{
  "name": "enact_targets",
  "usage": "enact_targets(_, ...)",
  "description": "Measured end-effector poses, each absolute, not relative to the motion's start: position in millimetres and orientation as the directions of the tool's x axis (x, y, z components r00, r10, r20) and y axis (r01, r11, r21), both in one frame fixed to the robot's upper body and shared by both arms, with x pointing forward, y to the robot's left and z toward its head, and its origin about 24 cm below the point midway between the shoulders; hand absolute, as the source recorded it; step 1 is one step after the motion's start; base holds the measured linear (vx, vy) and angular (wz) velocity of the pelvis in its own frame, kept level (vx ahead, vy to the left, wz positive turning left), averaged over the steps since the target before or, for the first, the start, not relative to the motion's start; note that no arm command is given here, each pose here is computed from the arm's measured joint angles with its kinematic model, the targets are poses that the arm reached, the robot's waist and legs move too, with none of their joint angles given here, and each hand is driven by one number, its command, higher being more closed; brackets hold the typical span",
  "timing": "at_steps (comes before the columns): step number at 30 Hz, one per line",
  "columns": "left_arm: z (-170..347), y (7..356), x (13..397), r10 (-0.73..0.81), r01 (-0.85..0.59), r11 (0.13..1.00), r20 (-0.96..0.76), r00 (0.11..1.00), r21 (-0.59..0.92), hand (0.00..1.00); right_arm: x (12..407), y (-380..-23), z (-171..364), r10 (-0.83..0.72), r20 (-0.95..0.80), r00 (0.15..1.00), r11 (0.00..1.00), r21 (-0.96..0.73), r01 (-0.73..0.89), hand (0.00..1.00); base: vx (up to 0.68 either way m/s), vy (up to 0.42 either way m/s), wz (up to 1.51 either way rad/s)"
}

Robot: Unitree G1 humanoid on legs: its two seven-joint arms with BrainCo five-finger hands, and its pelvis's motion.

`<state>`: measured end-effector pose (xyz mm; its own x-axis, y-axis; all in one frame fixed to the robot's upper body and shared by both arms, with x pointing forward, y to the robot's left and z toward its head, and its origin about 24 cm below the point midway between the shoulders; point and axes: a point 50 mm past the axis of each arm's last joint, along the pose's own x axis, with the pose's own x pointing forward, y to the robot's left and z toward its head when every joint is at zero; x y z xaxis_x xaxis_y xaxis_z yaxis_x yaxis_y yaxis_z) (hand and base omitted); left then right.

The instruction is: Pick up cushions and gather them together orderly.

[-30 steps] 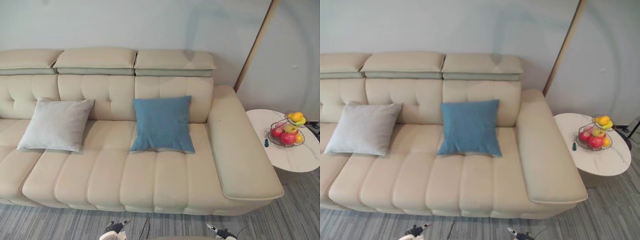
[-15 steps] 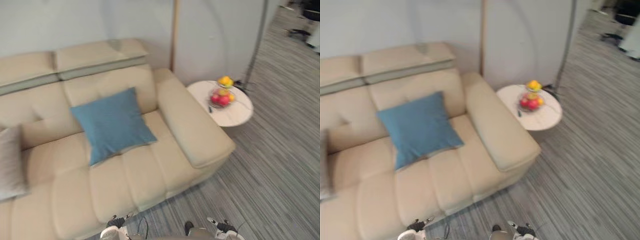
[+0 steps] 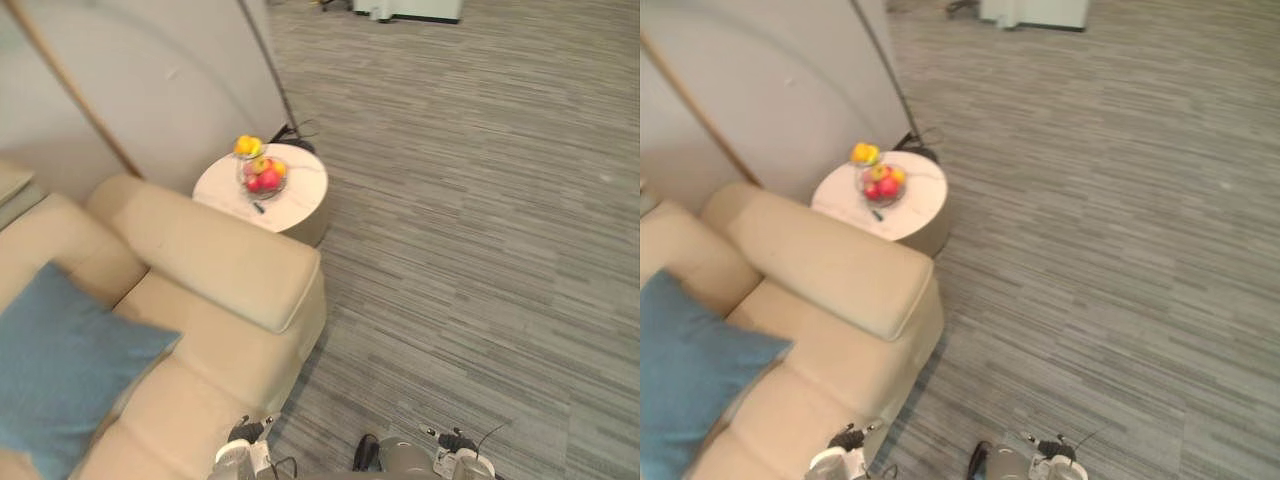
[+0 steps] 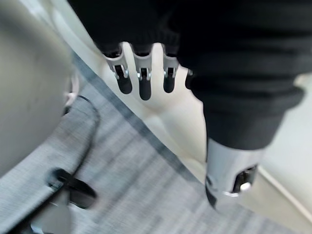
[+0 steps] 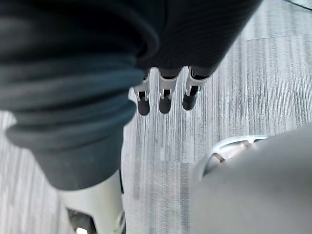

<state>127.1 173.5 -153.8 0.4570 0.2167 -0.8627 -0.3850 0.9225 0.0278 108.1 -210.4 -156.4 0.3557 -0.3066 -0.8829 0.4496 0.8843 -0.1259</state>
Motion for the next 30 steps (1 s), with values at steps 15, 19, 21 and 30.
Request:
enact_targets(15, -154.0, 201.3, 115.2, 0.302, -0.507, 0.86, -0.863, 0.406, 0.063, 0.0, 106.7, -192.4, -158.5, -0.263, -0.891, 0.371, 0.911, -0.102, 0.401, 0.0, 0.27, 0.151, -1.54)
enact_targets(19, -154.2, 195.2, 120.3, 0.274, -0.444, 0.893, -0.864, 0.422, 0.066, 0.0, 123.9, -181.5, -155.2, -0.236, -0.882, 0.409, 0.916, -0.061, 0.397, 0.0, 0.23, 0.041, -1.27)
enact_targets(21, -154.3, 195.7, 122.6, 0.265, -0.412, 0.908, -0.865, 0.425, 0.076, 0.0, 119.0, -188.8, -157.5, -0.252, -0.89, 0.379, 0.902, -0.075, 0.425, 0.0, 0.3, -0.123, -0.96)
enact_targets(30, -150.2, 178.8, 135.3, 0.228, -0.324, 0.944, -0.846, 0.482, 0.069, 0.0, 102.3, -215.5, -158.1, -0.325, -0.889, 0.322, 0.863, -0.14, 0.485, 0.0, 0.26, -0.09, -0.61)
